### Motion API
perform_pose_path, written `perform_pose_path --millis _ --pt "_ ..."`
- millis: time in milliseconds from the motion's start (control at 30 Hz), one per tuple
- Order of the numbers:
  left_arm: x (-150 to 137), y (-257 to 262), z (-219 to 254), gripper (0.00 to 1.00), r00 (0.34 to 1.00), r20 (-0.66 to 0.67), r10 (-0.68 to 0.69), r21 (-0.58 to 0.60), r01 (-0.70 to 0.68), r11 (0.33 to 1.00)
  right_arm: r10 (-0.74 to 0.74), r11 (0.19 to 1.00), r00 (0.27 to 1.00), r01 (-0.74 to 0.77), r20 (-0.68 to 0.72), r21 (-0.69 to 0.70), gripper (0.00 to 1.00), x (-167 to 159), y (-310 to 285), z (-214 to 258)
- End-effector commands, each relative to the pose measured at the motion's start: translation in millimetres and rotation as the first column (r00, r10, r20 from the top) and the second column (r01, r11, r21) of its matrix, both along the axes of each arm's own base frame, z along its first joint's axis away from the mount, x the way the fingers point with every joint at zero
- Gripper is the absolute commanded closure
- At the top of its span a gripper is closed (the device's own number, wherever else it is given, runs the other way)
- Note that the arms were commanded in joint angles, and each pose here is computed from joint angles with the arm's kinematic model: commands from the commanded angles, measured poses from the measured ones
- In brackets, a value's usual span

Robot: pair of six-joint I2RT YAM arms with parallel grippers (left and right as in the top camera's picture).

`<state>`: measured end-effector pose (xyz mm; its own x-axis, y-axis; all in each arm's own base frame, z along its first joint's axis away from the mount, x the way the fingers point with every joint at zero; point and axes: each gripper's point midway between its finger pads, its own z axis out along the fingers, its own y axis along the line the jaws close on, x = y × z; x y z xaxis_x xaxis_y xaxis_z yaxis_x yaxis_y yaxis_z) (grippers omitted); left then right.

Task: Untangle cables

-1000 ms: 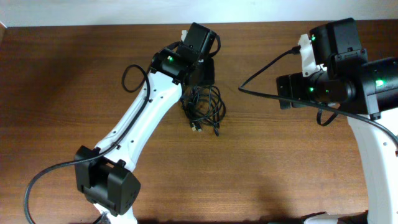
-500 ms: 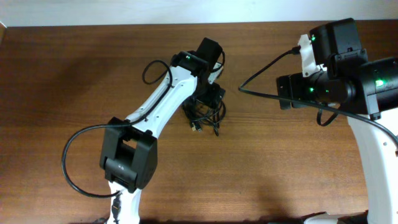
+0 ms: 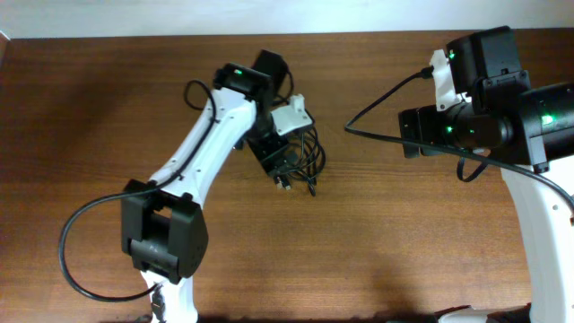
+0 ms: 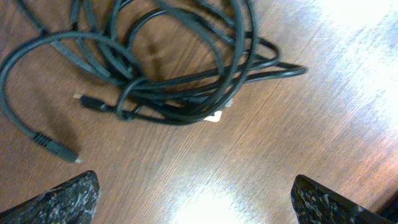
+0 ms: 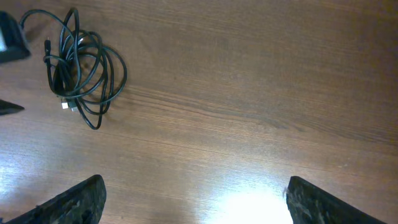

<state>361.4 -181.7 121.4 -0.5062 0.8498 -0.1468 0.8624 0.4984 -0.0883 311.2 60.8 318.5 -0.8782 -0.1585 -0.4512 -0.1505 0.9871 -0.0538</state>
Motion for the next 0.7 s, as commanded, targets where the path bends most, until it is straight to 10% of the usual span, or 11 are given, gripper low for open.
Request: perform_pose_path --millis 0,667 --pt "6 2 40 0.01 0.996 0.087 0.019 -0.078 -0.012 0.997 -0.002 1.000 1.000 0.002 0.003 0.003 0.08 1 1 1" --pt "32 34 53 0.01 0.967 0.244 -0.072 -0.081 0.094 0.992 -0.003 1.000 1.000 0.003 -0.010 -0.003 0.08 -2 -1 0"
